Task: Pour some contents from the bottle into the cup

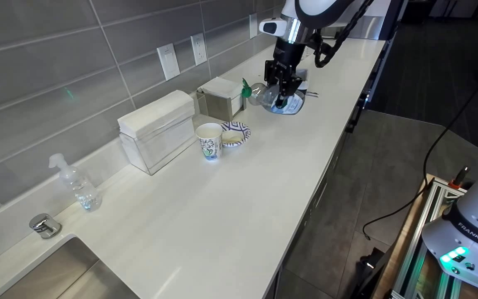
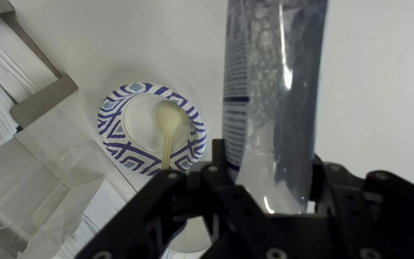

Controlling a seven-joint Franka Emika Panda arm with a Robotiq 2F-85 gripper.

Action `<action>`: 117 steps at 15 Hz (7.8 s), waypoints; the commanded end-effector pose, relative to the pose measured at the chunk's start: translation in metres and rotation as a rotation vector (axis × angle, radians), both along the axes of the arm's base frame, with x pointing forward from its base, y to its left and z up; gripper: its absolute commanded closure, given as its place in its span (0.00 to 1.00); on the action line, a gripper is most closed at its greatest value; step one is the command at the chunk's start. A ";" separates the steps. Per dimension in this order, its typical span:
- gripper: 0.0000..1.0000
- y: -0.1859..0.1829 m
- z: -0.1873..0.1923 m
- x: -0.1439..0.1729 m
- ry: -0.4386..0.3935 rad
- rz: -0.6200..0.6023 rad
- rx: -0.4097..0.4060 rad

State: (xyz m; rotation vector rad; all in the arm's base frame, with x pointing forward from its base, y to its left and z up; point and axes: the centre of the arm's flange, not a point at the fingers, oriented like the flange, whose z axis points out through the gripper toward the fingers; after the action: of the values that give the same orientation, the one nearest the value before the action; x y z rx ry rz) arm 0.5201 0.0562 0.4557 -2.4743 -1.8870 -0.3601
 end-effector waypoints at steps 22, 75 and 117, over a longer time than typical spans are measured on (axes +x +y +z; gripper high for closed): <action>0.77 0.063 0.006 0.075 0.144 0.091 -0.371; 0.77 0.120 -0.023 0.145 0.206 0.164 -0.574; 0.77 -0.001 0.005 -0.013 -0.220 0.391 0.500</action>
State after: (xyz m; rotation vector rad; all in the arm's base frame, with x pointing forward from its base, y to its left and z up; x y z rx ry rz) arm 0.5406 0.0588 0.4569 -1.9003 -1.9706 -0.8387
